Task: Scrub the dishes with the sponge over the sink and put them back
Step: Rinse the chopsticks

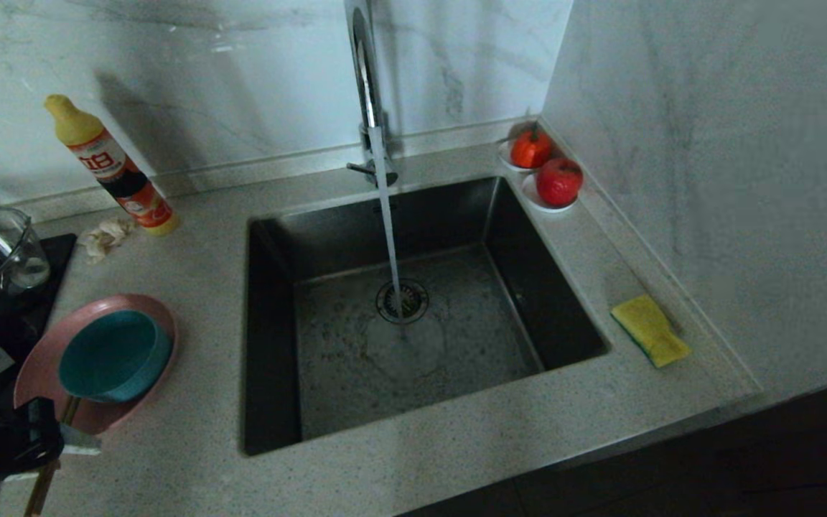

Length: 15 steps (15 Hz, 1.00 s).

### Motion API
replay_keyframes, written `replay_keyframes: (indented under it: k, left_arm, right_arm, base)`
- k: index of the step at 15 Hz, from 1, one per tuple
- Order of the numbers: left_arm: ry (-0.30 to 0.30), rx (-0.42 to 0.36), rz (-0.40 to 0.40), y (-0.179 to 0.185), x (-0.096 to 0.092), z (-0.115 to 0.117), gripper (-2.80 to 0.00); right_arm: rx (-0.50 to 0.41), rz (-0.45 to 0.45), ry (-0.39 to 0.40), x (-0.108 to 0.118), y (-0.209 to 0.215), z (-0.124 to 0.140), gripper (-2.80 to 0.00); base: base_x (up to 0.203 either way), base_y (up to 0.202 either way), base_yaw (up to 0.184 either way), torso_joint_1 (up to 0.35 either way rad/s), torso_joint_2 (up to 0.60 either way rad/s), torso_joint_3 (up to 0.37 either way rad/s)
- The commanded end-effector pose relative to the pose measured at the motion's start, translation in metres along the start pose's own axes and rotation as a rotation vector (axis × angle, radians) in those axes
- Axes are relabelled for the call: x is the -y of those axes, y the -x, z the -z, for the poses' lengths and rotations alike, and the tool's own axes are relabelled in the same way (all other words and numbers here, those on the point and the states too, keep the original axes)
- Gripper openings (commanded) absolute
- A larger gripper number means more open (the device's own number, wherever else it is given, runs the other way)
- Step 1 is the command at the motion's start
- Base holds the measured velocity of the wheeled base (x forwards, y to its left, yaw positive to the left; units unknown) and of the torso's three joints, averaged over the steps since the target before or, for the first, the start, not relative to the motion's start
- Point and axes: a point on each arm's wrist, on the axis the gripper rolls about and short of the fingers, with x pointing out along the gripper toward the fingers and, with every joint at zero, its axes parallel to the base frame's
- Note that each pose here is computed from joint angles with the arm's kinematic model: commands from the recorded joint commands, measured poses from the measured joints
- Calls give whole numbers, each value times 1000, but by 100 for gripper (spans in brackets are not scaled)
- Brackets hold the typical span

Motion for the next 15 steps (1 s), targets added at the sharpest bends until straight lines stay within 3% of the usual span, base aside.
replay_keyframes:
  k: [1,8,15]
  left_arm:
    - [0,8,1,2,1,0,-280]
    - [-3,21,4,7,2,2,-280]
    - [-68,219,18,62,20,16,-280]
  right_arm:
    - [1,-1,0,0,0,0,-280]
    - [1,0,0,0,0,0,-280]
    - [1,0,1,0,0,0,-280]
  base:
    - [0,0,0,0,0,0]
    - [0,0,0,0,0,0]
    - [0,0,0,0,0,0]
